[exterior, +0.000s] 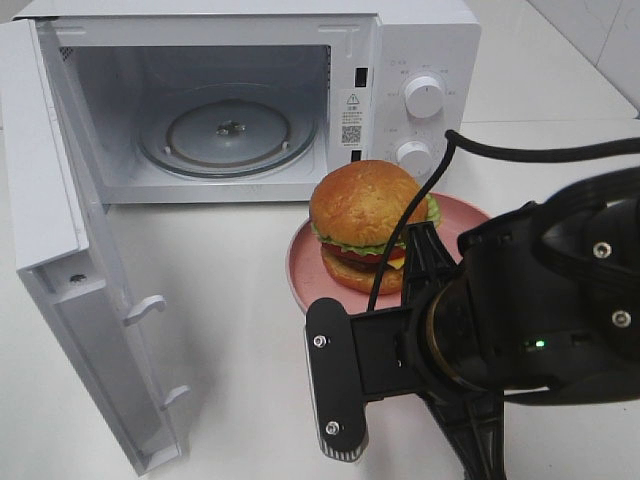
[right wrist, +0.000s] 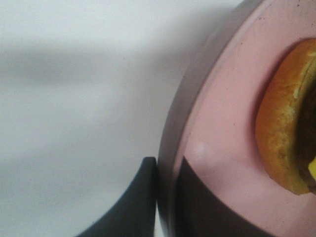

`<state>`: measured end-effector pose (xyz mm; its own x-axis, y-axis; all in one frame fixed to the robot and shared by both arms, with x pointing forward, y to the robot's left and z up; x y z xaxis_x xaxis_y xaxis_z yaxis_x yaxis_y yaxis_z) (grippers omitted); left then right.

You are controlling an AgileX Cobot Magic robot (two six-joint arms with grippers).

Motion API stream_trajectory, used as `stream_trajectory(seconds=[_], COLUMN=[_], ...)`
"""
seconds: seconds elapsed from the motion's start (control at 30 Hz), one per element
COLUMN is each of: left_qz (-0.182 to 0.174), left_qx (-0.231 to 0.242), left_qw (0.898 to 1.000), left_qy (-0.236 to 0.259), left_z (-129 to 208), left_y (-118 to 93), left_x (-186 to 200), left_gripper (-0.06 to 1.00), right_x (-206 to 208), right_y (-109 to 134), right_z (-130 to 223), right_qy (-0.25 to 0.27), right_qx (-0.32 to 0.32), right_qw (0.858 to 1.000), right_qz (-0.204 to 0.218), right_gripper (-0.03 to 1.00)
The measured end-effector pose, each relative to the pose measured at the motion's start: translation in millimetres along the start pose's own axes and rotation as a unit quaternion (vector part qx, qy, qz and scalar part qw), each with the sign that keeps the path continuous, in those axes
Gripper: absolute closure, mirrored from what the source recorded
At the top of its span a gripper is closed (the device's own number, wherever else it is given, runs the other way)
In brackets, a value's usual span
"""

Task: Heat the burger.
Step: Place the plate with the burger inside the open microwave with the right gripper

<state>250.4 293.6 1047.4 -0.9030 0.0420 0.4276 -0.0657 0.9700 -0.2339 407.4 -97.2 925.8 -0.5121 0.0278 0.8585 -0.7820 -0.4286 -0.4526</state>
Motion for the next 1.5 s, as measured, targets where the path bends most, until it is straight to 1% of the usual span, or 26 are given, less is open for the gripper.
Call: stream_trajectory(seconds=[0.07,0.1,0.3,0.33,0.4,0.6,0.73,0.8,0.9,0.93,0.97,1.03,1.13,1.2,1.5], left_qz=[0.0,0.0,0.0,0.0,0.0,0.0,0.0,0.0,0.0,0.0,0.0,0.0,0.0,0.0,0.0], left_qx=[0.0,0.0,0.0,0.0,0.0,0.0,0.0,0.0,0.0,0.0,0.0,0.0,0.0,0.0,0.0], left_qw=[1.0,1.0,1.0,1.0,1.0,1.0,1.0,1.0,1.0,1.0,1.0,1.0,1.0,1.0,1.0], left_qy=[0.0,0.0,0.0,0.0,0.0,0.0,0.0,0.0,0.0,0.0,0.0,0.0,0.0,0.0,0.0], left_z=[0.0,0.0,0.0,0.0,0.0,0.0,0.0,0.0,0.0,0.0,0.0,0.0,0.0,0.0,0.0], left_y=[0.0,0.0,0.0,0.0,0.0,0.0,0.0,0.0,0.0,0.0,0.0,0.0,0.0,0.0,0.0], left_x=[0.0,0.0,0.0,0.0,0.0,0.0,0.0,0.0,0.0,0.0,0.0,0.0,0.0,0.0,0.0], left_gripper=[-0.02,-0.02,-0.02,-0.02,-0.02,-0.02,-0.02,-0.02,-0.02,-0.02,-0.02,-0.02,-0.02,-0.02,-0.02], right_x=[-0.9,-3.1,-8.3,-9.9,-10.8,-16.5,-18.8,-20.8,-20.9,-21.3,-21.3,-20.6,-20.2,-16.6,-15.3], right_y=[-1.2,-4.4,-12.1,-13.6,-14.1,-13.9,-15.9,-18.2,-18.4,-19.6,-19.6,-24.0,-25.1,-28.2,-31.1], right_z=[0.3,1.7,5.5,6.5,7.6,16.6,19.6,21.9,21.7,20.9,20.9,16.6,15.1,11.2,8.2], right_qy=[-0.005,-0.015,-0.041,-0.051,-0.055,-0.068,-0.079,-0.093,-0.097,-0.109,-0.109,-0.139,-0.146,-0.165,-0.188], right_qx=[0.01,0.026,0.051,0.058,0.059,0.112,0.119,0.126,0.129,0.13,0.13,0.133,0.136,0.151,0.166], right_qw=[1.0,1.0,0.998,0.997,0.997,0.991,0.99,0.988,0.987,0.985,0.985,0.981,0.979,0.973,0.966], right_qz=[0.002,0.006,0.018,0.017,0.015,-0.005,-0.004,-0.001,0.0,0.004,0.004,0.024,0.03,0.049,0.065], right_gripper=[0.94,0.94,0.94,0.94,0.94,0.94,0.94,0.94,0.94,0.94,0.94,0.94,0.94,0.94,0.94])
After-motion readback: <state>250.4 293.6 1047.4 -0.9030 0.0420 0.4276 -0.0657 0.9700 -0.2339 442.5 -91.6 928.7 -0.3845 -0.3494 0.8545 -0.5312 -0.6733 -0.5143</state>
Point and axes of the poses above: a point on each arm's last joint axis where the gripper is mounted, x pointing back along that axis away from the gripper, y along the wrist's bending axis when the last joint is at zero, z = x × y, the point moved 2 cm from there along -x, pointing out along that axis toward the gripper, and after that the axes turned 14 degrees about x, right-handed, at the moved point
